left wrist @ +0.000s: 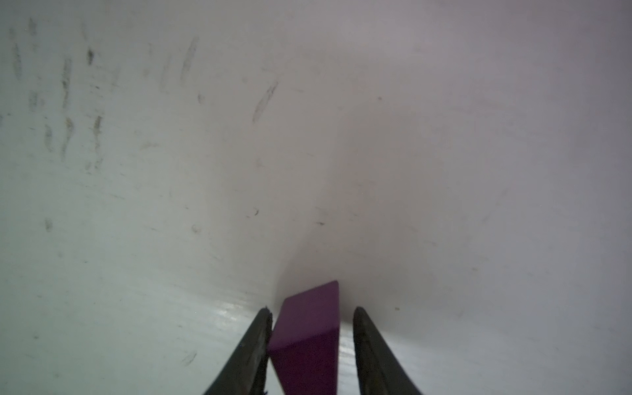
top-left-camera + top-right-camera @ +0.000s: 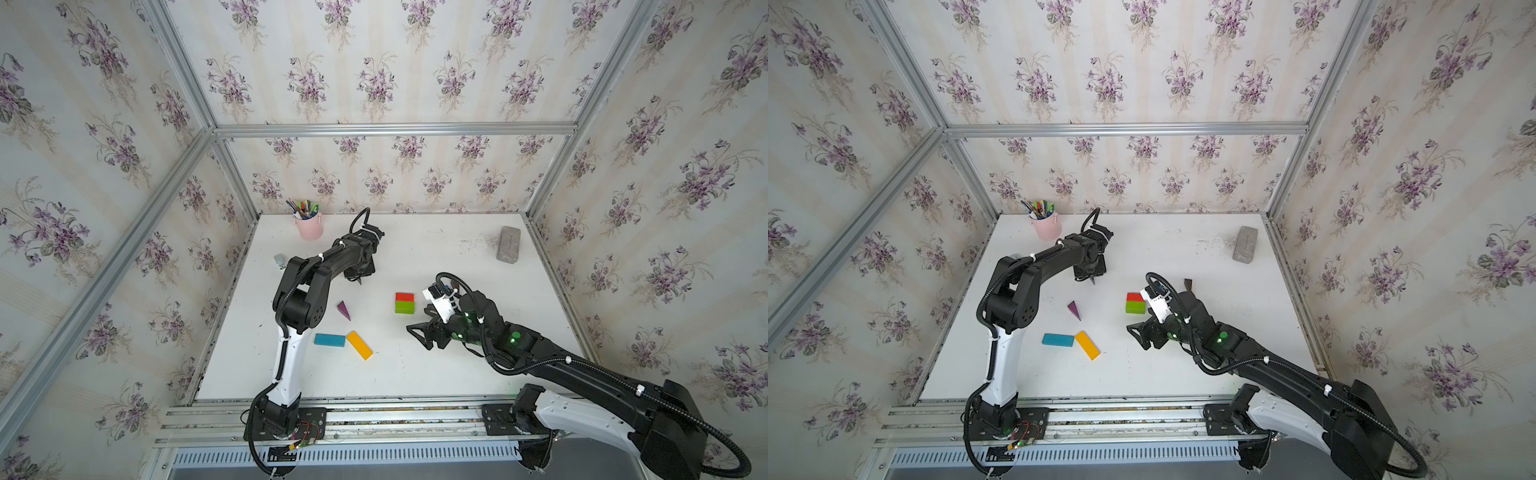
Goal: Assemble a small pinwheel with building blocks
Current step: Pick up the building block from the center of the board.
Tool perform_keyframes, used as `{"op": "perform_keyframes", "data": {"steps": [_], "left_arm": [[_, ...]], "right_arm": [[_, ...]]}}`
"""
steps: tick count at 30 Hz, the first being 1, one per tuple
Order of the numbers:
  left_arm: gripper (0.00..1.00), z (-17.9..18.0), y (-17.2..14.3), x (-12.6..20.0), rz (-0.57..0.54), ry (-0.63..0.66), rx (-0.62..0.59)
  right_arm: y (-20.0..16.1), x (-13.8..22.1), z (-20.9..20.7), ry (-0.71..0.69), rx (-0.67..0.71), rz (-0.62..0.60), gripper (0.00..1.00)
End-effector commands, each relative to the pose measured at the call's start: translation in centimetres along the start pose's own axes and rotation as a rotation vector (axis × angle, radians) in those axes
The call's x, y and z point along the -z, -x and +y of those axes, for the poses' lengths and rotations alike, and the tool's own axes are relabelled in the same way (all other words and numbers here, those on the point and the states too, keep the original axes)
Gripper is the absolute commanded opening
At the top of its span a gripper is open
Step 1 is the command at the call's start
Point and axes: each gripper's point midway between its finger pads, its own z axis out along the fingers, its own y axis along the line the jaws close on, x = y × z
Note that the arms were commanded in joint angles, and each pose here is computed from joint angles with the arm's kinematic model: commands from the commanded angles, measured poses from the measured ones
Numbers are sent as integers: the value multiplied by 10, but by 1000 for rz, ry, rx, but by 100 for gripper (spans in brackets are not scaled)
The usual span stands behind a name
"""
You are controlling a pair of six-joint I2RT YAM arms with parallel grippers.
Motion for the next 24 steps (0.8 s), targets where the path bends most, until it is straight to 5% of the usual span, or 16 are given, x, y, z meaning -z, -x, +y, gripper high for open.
{"op": "perform_keyframes", "data": {"steps": [1,24], "left_arm": [[40,0,3,2,-5,-2,-1],[26,-1,1,2,1,-23,-3]], "right_arm": [[2,0,0,-5,12,-3,87],[0,-2,-1,-7,10,6,87]]}}
